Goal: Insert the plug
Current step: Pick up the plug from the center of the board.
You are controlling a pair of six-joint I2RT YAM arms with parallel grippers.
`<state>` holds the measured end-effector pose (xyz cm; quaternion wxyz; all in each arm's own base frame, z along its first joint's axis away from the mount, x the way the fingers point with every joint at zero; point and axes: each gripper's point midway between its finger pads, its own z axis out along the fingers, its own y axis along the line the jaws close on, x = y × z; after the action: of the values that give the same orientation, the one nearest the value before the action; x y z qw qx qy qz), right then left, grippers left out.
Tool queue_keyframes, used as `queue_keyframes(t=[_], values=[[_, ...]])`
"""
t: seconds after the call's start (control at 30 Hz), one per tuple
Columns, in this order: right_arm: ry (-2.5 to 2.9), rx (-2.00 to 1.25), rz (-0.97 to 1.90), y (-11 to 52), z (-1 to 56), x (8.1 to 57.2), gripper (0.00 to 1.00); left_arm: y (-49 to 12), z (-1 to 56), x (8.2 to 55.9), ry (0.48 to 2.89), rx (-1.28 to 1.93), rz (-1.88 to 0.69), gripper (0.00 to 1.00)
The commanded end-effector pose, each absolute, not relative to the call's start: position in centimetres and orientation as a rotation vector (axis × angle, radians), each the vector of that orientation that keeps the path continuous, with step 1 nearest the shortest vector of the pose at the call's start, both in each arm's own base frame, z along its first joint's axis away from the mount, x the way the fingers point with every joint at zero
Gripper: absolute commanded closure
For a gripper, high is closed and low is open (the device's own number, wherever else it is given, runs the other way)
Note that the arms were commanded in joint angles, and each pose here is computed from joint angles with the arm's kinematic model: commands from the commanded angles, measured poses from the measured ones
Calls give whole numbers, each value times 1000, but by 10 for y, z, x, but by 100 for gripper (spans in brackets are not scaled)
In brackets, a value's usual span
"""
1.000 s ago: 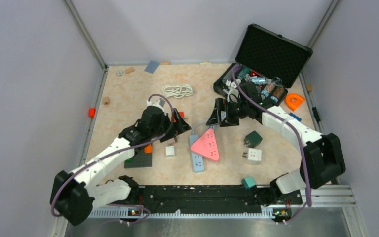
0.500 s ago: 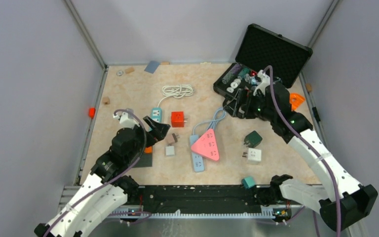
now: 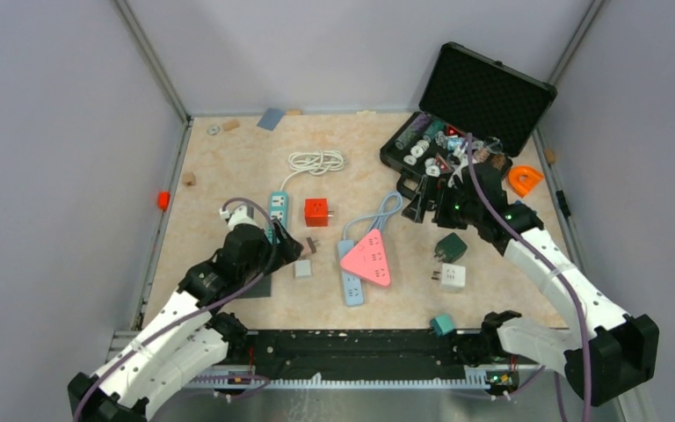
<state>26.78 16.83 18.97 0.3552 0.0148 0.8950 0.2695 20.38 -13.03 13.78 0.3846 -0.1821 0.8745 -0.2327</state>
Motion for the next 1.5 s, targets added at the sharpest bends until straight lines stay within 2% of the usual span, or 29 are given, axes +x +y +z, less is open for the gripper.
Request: queue_keyframes(t=[0.0, 0.43, 0.7, 1.07, 1.47], values=[[2321, 104, 663, 161, 184, 268, 1, -134, 123, 197, 2325, -476, -571, 1], [2345, 109, 649, 155, 176, 258, 1, -152, 86, 194, 2622, -344, -457, 1], [2331, 121, 659, 156, 178, 260, 1, -161, 66, 199, 2715, -363, -413, 1], [2292, 49, 596, 151, 189, 269, 1, -163, 75, 215, 2650, -463, -415, 1], [2420, -3, 695, 173, 169, 267, 2, -194, 116, 255, 2559, -335, -544, 1]])
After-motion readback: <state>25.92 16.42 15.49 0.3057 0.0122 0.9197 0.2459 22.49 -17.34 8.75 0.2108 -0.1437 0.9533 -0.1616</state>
